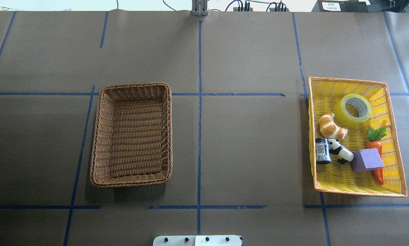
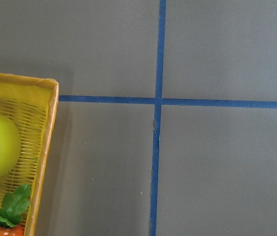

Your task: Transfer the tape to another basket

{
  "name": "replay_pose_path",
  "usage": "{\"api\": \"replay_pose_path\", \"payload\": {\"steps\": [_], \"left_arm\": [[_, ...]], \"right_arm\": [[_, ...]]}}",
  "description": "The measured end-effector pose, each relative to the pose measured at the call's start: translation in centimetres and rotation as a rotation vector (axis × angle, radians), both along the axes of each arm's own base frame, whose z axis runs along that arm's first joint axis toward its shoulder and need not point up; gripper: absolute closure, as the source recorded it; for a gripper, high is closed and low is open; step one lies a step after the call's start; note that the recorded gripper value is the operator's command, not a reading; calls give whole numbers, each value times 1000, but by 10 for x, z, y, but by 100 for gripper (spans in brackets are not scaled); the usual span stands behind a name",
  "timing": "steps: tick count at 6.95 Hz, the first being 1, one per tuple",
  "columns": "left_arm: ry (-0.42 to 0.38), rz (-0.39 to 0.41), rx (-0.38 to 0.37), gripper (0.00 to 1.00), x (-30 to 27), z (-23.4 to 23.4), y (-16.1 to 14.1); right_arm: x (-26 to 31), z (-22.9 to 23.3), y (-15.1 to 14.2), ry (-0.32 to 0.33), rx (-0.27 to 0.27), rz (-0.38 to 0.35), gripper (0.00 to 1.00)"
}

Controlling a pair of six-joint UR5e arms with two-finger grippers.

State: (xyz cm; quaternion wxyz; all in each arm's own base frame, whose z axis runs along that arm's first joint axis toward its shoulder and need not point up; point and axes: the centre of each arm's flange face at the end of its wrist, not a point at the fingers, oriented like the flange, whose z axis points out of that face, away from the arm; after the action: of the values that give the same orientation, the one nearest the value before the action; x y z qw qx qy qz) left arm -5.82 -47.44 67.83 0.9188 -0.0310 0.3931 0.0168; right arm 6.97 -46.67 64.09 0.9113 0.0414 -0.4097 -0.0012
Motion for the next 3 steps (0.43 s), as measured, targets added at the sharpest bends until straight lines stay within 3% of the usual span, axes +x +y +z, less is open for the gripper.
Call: {"api": "replay_pose_path", "payload": {"steps": [3], "left_arm": [[0,-1,4,0,0,-2,-1]], "right_arm": [[0,-2,-1,0,5,0,0]]}}
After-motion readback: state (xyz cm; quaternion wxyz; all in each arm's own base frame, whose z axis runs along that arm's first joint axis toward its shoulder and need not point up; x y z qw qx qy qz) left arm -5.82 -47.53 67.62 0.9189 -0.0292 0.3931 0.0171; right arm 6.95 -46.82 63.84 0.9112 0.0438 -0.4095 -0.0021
